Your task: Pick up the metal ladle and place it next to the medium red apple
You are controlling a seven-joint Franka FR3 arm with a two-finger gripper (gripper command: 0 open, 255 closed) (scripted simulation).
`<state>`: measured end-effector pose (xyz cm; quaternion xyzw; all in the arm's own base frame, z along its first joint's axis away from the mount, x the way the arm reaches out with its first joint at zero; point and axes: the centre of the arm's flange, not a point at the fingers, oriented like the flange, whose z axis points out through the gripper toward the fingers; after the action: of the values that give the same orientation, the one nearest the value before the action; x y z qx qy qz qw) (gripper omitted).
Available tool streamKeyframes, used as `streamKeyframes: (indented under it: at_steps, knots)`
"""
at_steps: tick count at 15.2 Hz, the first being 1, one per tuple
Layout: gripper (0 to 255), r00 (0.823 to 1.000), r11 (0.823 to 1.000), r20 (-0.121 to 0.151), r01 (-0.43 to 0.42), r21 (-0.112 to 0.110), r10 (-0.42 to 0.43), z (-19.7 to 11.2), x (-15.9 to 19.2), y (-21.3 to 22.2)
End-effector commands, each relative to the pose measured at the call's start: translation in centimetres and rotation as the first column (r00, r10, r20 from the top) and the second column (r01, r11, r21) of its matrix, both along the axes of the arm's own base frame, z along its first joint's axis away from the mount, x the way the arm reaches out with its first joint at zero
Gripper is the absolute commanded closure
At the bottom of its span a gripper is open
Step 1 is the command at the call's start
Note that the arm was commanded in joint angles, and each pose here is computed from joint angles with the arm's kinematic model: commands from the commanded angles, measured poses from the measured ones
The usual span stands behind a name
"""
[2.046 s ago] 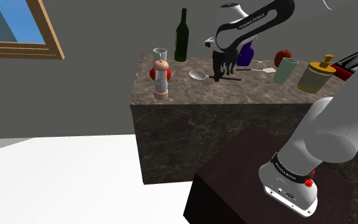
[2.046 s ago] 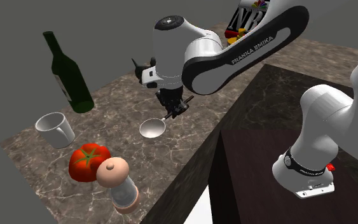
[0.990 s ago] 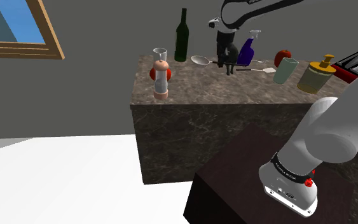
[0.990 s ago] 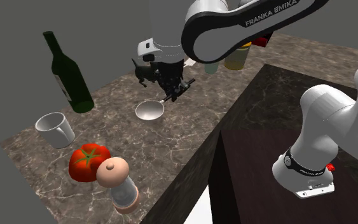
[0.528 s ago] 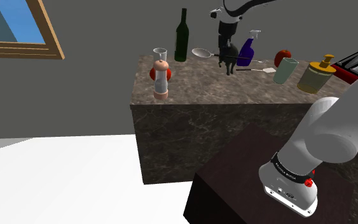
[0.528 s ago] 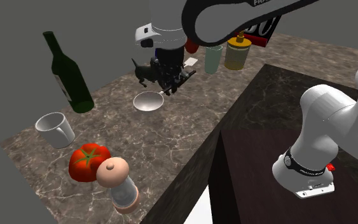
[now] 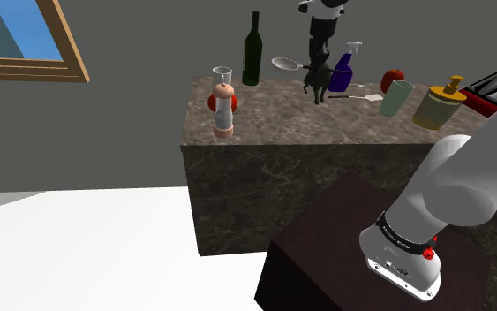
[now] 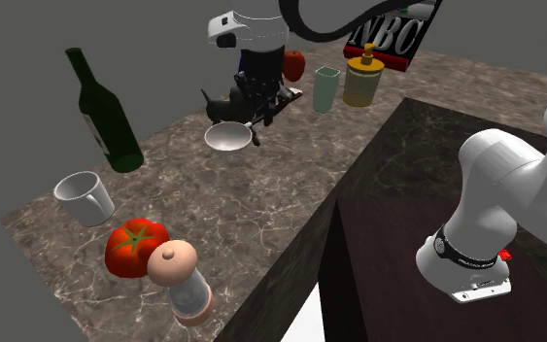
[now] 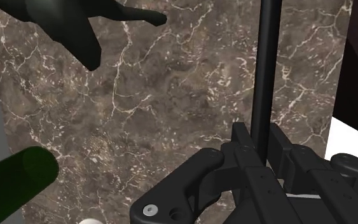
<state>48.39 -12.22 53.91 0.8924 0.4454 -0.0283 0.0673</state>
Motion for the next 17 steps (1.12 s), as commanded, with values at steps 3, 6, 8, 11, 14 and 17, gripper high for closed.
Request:
streamKeyframes:
  at_steps: [3, 6, 8, 11, 14, 17]
  knots:
    - [255, 1.0, 1.0, 0.0, 0.0, 0.0, 0.0, 0.1, -1.9, -4.7]
    - [255, 1.0, 1.0, 0.0, 0.0, 0.0, 0.0, 0.1, -3.4, -8.4]
    - [255, 1.0, 1.0, 0.0, 0.0, 0.0, 0.0, 0.1, -4.4, -10.8]
    - [255, 1.0, 1.0, 0.0, 0.0, 0.0, 0.0, 0.1, -5.8, -14.5]
    - [255, 1.0, 1.0, 0.0, 0.0, 0.0, 0.0, 0.1, -7.3, -18.2]
    - [255, 1.0, 1.0, 0.0, 0.0, 0.0, 0.0, 0.2, -8.8, -21.9]
